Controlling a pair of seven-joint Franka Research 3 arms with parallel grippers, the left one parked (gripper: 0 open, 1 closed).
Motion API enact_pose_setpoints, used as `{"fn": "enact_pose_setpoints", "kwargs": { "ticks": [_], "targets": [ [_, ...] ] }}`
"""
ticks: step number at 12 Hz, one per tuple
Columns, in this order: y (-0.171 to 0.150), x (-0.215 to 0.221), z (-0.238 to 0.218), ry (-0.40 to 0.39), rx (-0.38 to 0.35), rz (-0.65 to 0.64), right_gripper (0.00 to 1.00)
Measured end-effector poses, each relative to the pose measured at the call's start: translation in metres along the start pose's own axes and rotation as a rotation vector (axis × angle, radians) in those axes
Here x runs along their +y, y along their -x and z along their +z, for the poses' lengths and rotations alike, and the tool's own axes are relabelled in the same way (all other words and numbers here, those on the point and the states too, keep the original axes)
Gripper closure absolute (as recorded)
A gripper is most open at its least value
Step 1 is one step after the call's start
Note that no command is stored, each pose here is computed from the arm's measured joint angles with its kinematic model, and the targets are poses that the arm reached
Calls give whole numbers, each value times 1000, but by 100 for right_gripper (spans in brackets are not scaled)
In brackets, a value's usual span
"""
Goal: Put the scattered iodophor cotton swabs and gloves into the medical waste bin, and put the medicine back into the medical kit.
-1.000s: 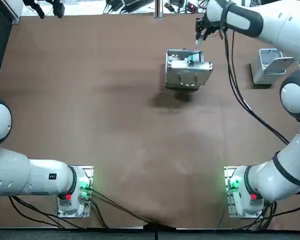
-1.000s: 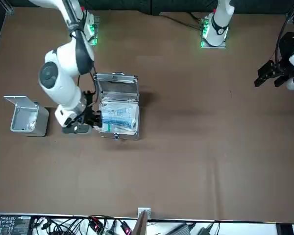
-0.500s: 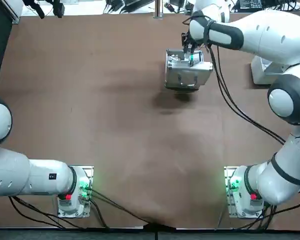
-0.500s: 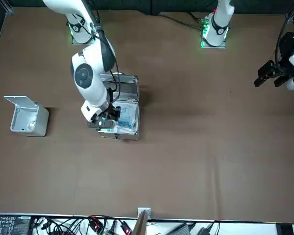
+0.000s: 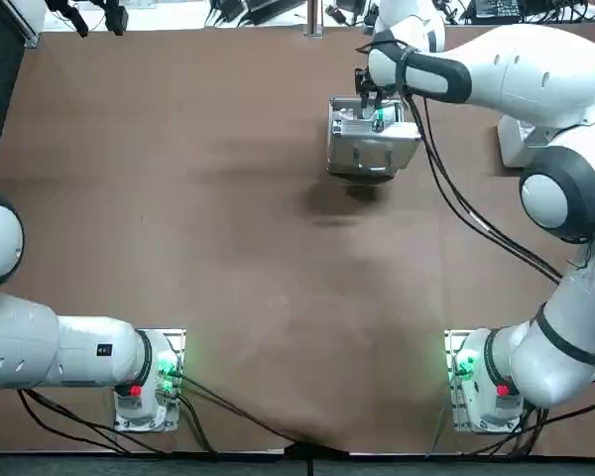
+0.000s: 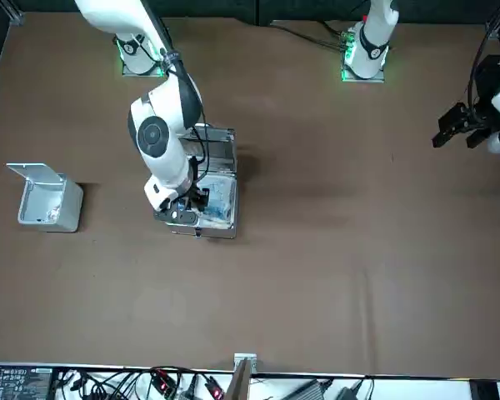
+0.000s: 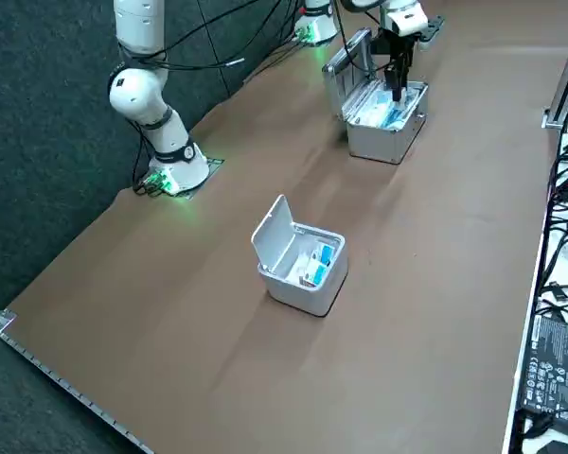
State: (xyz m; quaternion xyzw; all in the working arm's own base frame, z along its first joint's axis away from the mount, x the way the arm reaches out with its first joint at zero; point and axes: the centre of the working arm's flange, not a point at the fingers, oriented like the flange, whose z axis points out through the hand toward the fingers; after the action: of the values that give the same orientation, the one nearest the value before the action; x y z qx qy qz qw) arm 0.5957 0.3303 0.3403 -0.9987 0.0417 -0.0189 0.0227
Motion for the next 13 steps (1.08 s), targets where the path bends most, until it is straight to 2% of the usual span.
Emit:
{"fn": "enact_pose_setpoints", "kwargs": {
  "ticks": [4, 13],
  "targets": [
    [-6, -4, 13, -8, 44, -13, 62],
    [-4, -10, 31, -3, 43, -26, 62]
  ]
}}
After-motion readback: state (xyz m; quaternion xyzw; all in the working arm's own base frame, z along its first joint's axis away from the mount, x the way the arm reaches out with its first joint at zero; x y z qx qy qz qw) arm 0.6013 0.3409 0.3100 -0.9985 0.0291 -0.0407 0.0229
